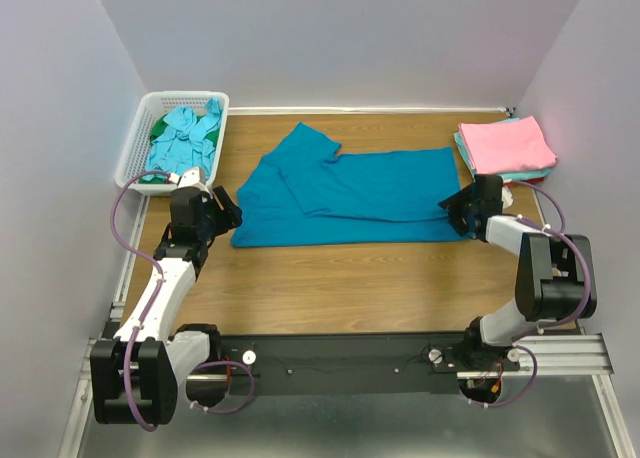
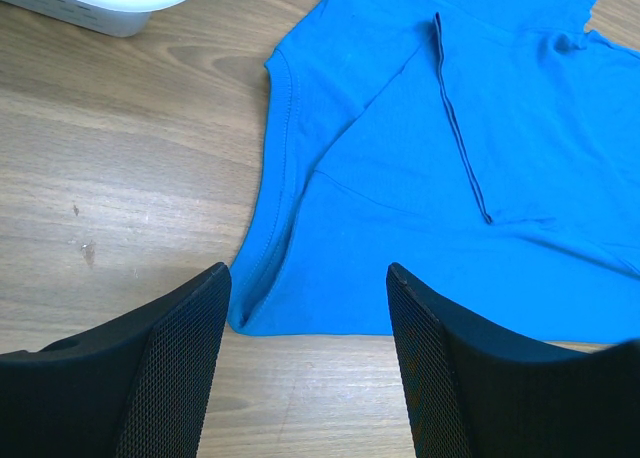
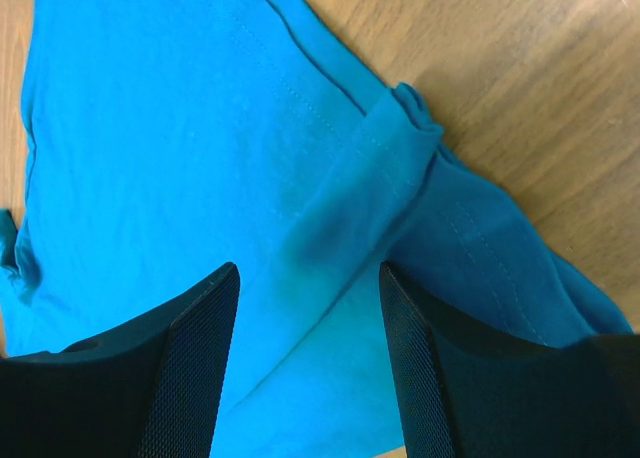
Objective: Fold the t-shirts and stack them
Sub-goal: Fold the tshirt
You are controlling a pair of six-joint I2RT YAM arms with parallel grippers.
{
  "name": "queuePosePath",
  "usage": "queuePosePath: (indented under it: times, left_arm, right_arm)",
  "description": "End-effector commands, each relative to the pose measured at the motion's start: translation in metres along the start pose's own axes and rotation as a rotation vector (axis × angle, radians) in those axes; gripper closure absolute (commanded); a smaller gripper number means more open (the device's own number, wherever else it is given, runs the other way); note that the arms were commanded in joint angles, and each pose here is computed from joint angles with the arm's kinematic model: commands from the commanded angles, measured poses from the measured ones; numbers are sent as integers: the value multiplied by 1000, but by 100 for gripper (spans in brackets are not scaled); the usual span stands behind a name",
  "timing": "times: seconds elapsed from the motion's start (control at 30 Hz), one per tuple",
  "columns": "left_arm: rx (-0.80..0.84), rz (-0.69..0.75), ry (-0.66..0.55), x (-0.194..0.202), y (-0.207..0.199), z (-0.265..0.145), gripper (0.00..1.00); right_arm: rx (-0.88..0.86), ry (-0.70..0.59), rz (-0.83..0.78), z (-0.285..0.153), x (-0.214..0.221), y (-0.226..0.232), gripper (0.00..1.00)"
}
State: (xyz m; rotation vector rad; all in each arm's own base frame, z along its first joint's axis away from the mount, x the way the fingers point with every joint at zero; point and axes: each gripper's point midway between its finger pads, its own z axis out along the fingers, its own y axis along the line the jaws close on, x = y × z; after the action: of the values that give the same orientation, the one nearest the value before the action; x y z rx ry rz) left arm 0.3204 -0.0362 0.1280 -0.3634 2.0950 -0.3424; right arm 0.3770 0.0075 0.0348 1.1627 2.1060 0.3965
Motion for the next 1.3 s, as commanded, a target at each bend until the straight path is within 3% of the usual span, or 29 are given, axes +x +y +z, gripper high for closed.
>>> queuePosePath:
  times: [0.0,0.9,1.27]
  left_arm:
    - [0,16,-1,1,3,1,28]
    - [-6,15,5,3,4,2,28]
    - [19,12,29,8,0,6,28]
  right_arm:
    - [13,-36,-12,6,-14,5,35]
    - [-102,10,-54,45,-38,69,35]
    - [-402,206,-260,-9,-1,113,38]
